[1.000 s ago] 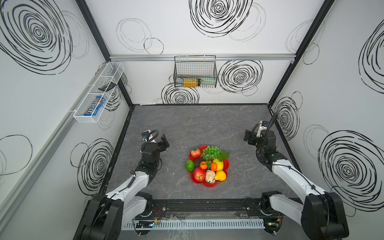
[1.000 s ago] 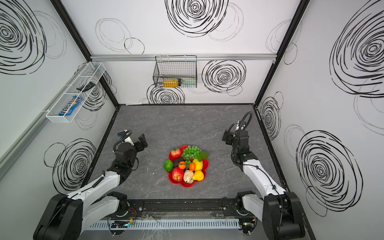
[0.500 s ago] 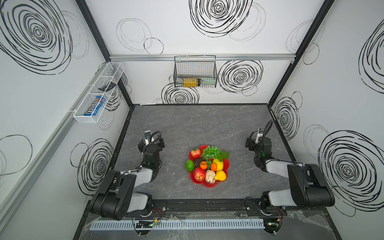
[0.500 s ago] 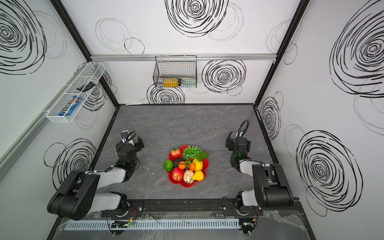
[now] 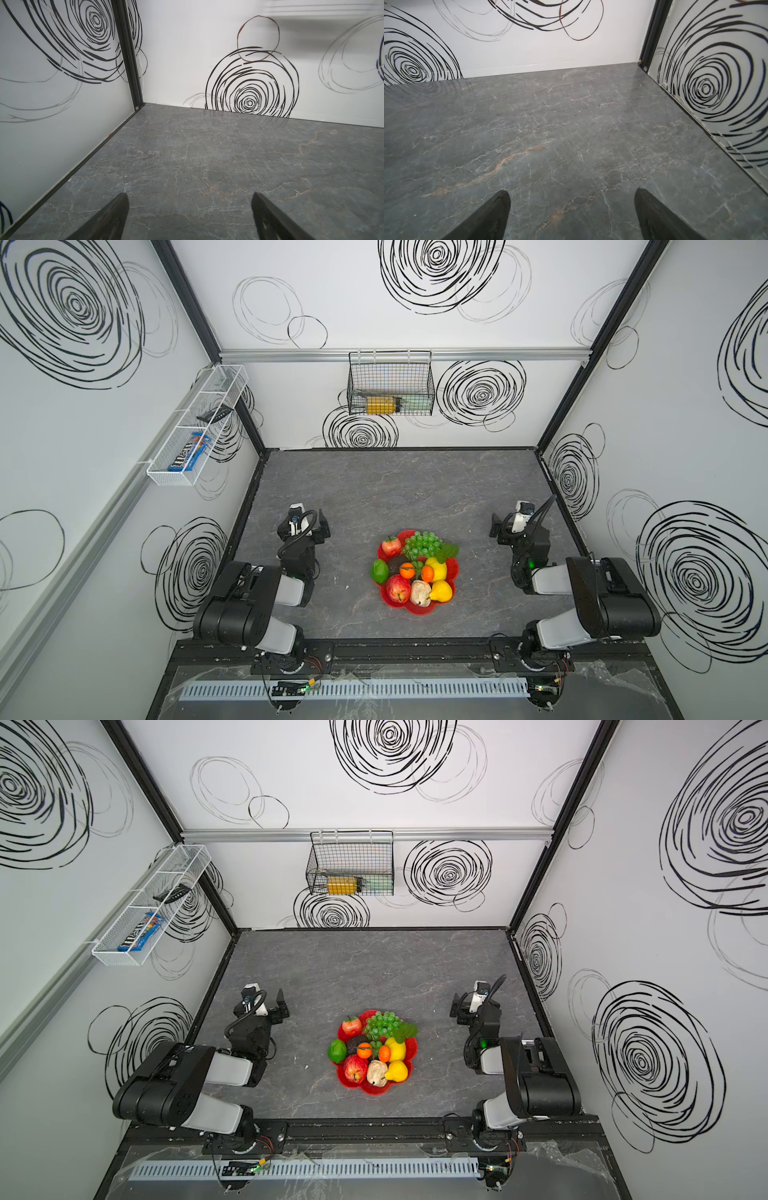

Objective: Place and organize the fake fruits in the fruit bowl

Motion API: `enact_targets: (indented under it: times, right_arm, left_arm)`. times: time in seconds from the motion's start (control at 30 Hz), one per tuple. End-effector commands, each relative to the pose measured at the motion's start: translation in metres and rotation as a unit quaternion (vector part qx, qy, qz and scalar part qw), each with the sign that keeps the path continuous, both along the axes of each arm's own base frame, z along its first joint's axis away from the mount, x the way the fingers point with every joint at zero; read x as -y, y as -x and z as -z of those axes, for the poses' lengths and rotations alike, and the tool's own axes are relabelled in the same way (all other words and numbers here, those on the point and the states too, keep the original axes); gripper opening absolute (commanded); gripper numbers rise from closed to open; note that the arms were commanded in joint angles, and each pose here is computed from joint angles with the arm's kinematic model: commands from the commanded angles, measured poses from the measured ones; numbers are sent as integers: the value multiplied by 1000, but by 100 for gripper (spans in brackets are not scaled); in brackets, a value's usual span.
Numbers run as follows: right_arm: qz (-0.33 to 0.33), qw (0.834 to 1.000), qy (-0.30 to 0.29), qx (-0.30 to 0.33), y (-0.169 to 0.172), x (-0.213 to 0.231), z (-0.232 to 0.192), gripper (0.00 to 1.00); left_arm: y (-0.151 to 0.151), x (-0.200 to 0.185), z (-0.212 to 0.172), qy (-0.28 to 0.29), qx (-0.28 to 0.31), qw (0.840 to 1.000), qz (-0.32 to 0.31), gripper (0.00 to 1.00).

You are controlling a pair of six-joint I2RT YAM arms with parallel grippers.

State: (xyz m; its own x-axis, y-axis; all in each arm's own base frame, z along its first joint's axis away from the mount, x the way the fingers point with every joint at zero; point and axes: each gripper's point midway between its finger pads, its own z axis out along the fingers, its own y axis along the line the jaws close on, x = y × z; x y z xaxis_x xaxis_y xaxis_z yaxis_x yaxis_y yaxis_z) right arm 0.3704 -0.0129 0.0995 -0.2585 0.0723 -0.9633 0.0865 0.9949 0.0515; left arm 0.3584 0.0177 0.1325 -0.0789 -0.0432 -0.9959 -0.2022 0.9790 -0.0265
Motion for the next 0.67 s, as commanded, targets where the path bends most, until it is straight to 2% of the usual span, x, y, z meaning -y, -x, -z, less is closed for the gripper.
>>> enact_targets:
  times: [0.0, 0.63]
  right_arm:
    - [-5, 999, 4, 36, -6, -2, -19, 97]
    - [-5, 1000, 3, 27, -7, -3, -17, 97]
  left_arm:
    - [0, 1, -20, -1, 44, 999, 8, 96]
    - [0, 1, -21, -2, 44, 999, 7, 96]
